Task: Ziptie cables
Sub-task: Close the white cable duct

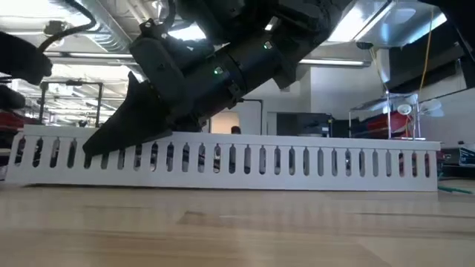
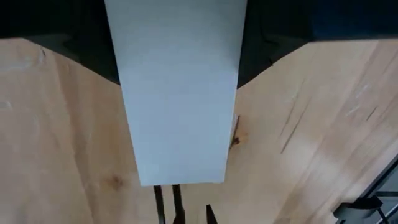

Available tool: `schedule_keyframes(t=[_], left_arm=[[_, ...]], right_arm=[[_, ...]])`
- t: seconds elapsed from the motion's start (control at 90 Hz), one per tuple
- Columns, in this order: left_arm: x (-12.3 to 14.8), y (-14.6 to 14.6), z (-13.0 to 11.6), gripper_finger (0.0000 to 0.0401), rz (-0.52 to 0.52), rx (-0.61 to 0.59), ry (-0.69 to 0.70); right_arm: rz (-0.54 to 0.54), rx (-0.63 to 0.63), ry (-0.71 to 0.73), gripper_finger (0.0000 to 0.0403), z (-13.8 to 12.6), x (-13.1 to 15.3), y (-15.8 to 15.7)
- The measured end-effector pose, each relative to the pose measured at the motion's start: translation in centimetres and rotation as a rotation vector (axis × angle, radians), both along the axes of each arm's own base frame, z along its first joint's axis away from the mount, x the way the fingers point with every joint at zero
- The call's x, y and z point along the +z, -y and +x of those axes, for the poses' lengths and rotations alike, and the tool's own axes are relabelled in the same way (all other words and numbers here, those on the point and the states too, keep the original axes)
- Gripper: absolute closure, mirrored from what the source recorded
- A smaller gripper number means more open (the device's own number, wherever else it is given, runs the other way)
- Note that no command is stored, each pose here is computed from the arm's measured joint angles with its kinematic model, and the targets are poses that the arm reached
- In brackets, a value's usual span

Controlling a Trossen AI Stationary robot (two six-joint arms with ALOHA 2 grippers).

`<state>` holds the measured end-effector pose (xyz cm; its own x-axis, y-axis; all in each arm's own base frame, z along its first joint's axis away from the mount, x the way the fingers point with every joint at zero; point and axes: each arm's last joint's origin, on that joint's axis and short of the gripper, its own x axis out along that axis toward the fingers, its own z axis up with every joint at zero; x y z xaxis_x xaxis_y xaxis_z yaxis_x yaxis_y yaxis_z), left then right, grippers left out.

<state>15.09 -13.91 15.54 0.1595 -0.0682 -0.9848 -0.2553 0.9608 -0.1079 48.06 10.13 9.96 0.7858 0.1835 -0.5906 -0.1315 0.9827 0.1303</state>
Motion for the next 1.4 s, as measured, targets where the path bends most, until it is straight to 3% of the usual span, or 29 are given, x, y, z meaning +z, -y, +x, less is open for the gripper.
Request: schedule_keyframes(t=[0.167, 0.333, 0.467, 0.633, 0.733, 0.789, 1.033, 1.2, 1.4], left_arm=[[-1.9, -0.5, -0.2, 0.0283, -0.035, 0.083, 0.013], [-2.6, -0.6, -0.5, 0.0247, -0.054, 0.119, 0.004], [-2.5, -0.4, -0.6, 0.0227, -0.052, 0.042, -0.008], [-0.2, -0.8, -0.6, 0.0241, -0.004, -0.012, -0.167], [2.5, -0.7, 0.1, 0.0248, 0.007, -0.018, -0.105], [3.0, -0.9, 0.0, 0.0248, 0.043, -0.016, -0.105], [5.5, -1.2, 0.0, 0.0244, 0.017, -0.04, -0.008], [4.8, -1.2, 0.5, 0.0245, 0.01, -0.021, 0.086], [3.3, -1.7, 1.0, 0.0212, -0.029, -0.011, 0.087]], right_arm=[[-0.002, 0.001, -0.003, 0.0175, 0.0, 0.0, 0.0], [-0.003, 0.002, -0.004, 0.0175, 0.0, 0.0, 0.0], [-0.004, 0.002, -0.003, 0.0175, 0.0, 0.0, 0.0], [-0.002, 0.003, 0.004, 0.0175, 0.0, 0.0, 0.0], [-0.001, 0.0, 0.006, 0.0175, 0.1, 0.0, 0.1], [0.0, -0.001, 0.01, 0.0175, 0.1, 0.0, 0.2], [0.005, 0.006, 0.026, 0.0175, 0.2, 0.3, 0.2], [0.003, 0.007, 0.008, 0.0175, 0.1, 0.0, 0.2], [-0.001, 0.008, -0.007, 0.0175, 0.0, -0.1, 0.2]])
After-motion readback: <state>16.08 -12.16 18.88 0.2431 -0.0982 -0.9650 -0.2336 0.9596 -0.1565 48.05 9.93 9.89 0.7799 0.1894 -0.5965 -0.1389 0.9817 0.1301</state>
